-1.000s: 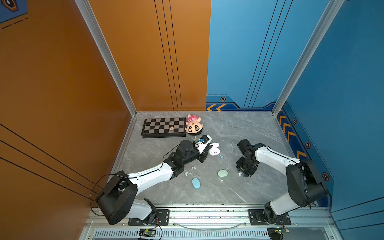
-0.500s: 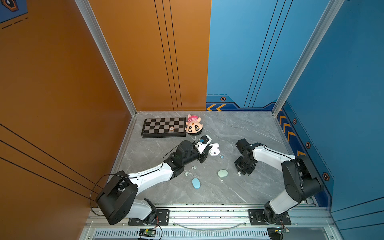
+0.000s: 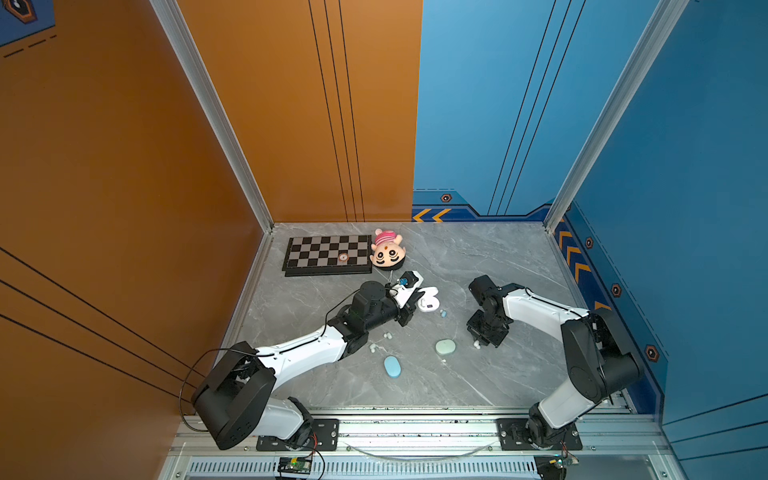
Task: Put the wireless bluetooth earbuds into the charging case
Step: 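Lower the right gripper and grasp the second white earbud on the table, then carry the white earbud with the right gripper to the open case, then press the white earbud into the empty slot of the held case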
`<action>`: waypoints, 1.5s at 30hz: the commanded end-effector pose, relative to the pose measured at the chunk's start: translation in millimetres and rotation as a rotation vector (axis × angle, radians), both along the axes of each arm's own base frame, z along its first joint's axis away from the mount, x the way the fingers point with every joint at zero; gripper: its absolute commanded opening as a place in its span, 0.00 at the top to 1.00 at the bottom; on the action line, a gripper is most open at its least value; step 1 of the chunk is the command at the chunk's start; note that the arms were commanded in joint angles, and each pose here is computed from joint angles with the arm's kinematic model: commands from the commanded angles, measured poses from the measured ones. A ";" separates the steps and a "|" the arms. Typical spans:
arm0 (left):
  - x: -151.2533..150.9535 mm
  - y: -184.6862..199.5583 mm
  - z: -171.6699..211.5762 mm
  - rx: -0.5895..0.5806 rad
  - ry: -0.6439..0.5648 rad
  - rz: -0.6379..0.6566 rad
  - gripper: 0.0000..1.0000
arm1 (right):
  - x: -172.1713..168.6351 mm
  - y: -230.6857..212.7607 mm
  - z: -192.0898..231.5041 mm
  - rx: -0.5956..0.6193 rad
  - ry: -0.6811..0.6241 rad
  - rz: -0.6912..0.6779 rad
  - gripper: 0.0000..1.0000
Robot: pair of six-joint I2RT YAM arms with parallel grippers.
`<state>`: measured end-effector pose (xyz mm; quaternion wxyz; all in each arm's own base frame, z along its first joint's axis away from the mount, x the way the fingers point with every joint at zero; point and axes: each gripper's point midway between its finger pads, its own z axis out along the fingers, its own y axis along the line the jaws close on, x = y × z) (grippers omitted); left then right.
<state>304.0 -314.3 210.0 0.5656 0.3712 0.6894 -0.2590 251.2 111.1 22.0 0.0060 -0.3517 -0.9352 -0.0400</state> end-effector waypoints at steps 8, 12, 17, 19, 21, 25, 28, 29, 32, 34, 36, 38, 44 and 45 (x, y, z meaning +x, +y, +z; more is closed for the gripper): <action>-1.2 -5.3 3.1 -0.023 0.005 -0.011 1.00 | 35.3 17.1 49.2 0.039 -0.181 0.310 0.90; 0.9 -9.0 0.2 -0.026 0.022 -0.020 1.00 | 46.9 34.4 82.0 0.122 -0.288 0.432 0.90; 4.2 -12.8 -2.4 -0.024 0.031 -0.033 1.00 | 50.2 58.8 131.2 0.257 -0.430 0.572 0.91; 6.6 -13.3 -2.2 -0.028 0.031 -0.036 1.00 | 48.4 64.4 147.3 0.314 -0.470 0.593 0.91; 8.9 -13.6 -1.5 -0.036 0.033 -0.038 1.00 | 45.3 69.1 162.5 0.364 -0.506 0.612 0.91; 12.4 -16.5 0.0 -0.039 0.034 -0.042 1.00 | 36.8 80.0 185.1 0.450 -0.554 0.652 0.91; 12.2 -19.3 2.3 -0.044 0.033 -0.058 1.00 | 31.1 88.8 201.8 0.518 -0.590 0.682 0.91; 12.2 -19.9 2.6 -0.046 0.035 -0.060 1.00 | 30.3 90.9 206.4 0.534 -0.605 0.688 0.91; 9.9 -22.6 7.0 -0.061 0.040 -0.084 1.00 | 25.6 99.0 219.3 0.595 -0.643 0.707 0.91; 7.2 -24.4 7.9 -0.072 0.053 -0.105 1.00 | 22.8 106.2 227.0 0.633 -0.671 0.722 0.91; 4.8 -25.9 10.2 -0.084 0.062 -0.123 1.00 | 19.8 113.6 232.3 0.661 -0.690 0.744 0.91; 1.9 -27.4 12.9 -0.095 0.069 -0.144 1.00 | 16.9 120.1 233.8 0.676 -0.694 0.763 0.91; -6.7 -31.1 24.2 -0.130 0.084 -0.198 1.00 | 17.6 128.1 228.4 0.668 -0.684 0.794 0.91; -7.5 -30.9 25.7 -0.134 0.083 -0.201 1.00 | 18.7 127.7 226.6 0.661 -0.683 0.796 0.91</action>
